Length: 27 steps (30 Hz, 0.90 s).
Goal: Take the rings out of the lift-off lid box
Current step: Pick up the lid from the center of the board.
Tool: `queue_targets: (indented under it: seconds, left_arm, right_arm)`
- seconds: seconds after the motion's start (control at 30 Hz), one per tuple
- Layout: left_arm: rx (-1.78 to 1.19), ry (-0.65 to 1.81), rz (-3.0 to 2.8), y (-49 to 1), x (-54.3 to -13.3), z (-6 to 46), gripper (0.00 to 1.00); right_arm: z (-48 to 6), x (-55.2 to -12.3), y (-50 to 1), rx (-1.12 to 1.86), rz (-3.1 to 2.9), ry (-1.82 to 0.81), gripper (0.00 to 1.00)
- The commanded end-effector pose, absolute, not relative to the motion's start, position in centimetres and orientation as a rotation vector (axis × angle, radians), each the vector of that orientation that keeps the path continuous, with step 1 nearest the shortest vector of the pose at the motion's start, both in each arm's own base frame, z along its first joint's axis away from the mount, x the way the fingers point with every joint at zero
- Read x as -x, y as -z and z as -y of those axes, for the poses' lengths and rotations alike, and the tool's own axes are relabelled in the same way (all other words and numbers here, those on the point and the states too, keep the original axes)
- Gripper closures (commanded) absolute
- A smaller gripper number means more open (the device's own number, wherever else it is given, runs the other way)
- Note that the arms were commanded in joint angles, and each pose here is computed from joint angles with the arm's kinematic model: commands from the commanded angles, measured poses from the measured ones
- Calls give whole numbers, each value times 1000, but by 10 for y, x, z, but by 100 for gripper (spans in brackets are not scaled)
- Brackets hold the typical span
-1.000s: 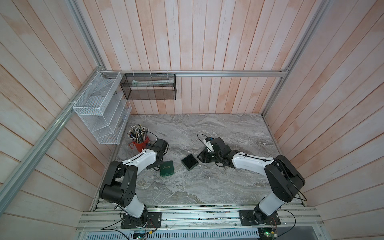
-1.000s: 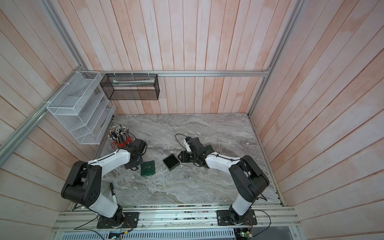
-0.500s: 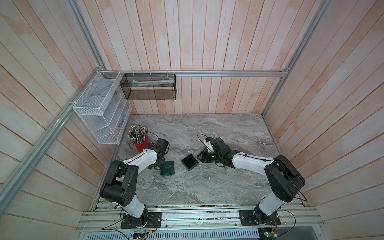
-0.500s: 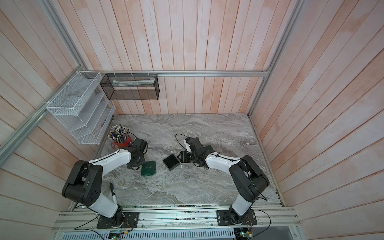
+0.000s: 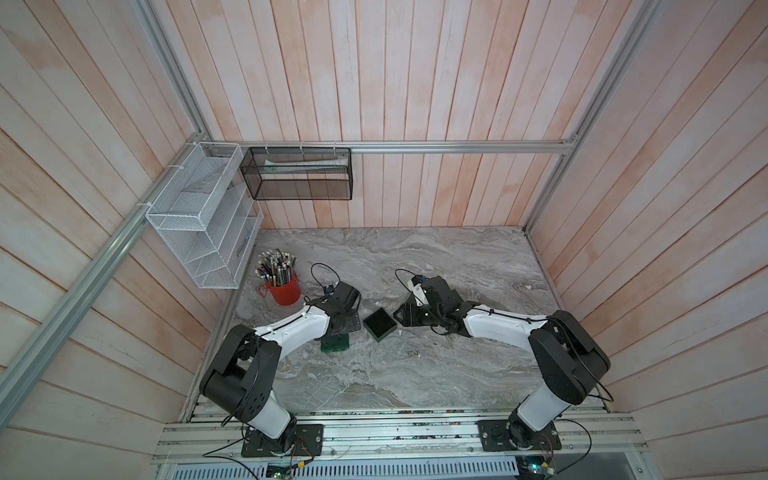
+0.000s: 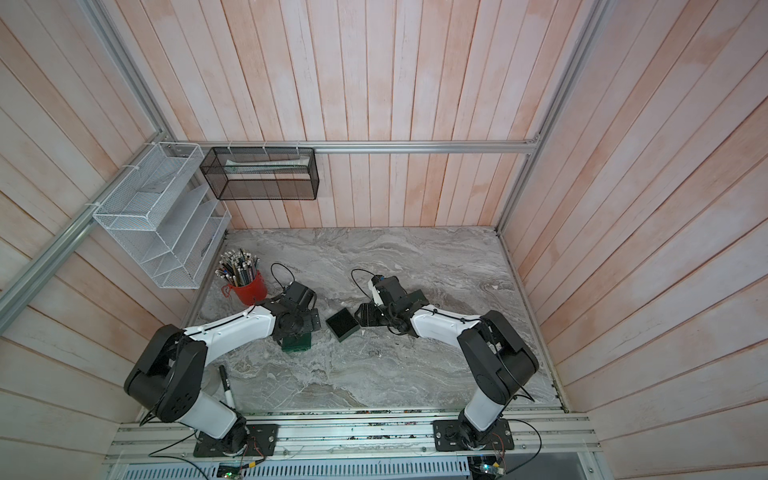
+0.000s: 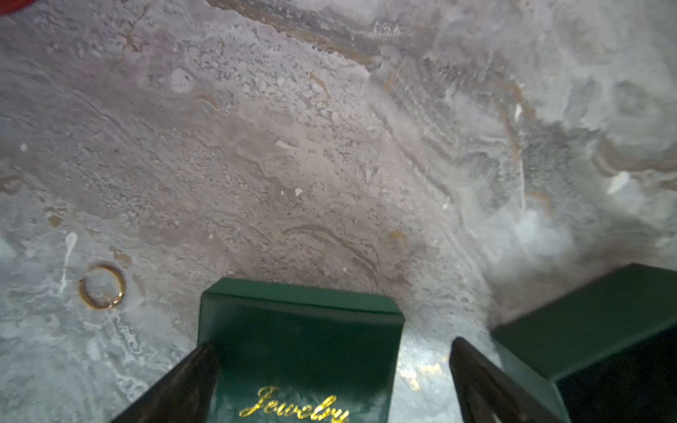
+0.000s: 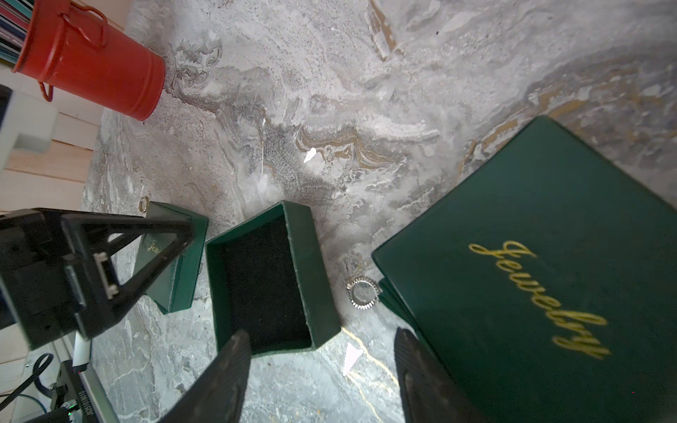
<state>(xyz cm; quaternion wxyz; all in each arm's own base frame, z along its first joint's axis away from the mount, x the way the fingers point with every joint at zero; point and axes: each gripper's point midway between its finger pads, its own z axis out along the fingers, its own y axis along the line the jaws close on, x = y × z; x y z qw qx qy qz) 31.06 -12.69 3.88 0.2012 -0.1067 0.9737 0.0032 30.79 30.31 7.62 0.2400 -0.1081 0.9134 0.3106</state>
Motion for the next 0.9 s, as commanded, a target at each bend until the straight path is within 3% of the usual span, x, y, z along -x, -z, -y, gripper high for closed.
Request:
queue_targets:
  seconds: [0.0,0.43,0.87]
  left_arm:
    - [318,-108,-2745,-29,-307,123,0]
    - [381,-97,-2635,-58,-302,114,0]
    - [405,80,-2642,-38,-302,112,0]
  right_arm:
    - [-300,-307,-77,305,-2481,-854,36]
    - [-318,-311,-66,324,-2500,-917,39]
    - [-329,-298,-60,368,-2518,-980,41]
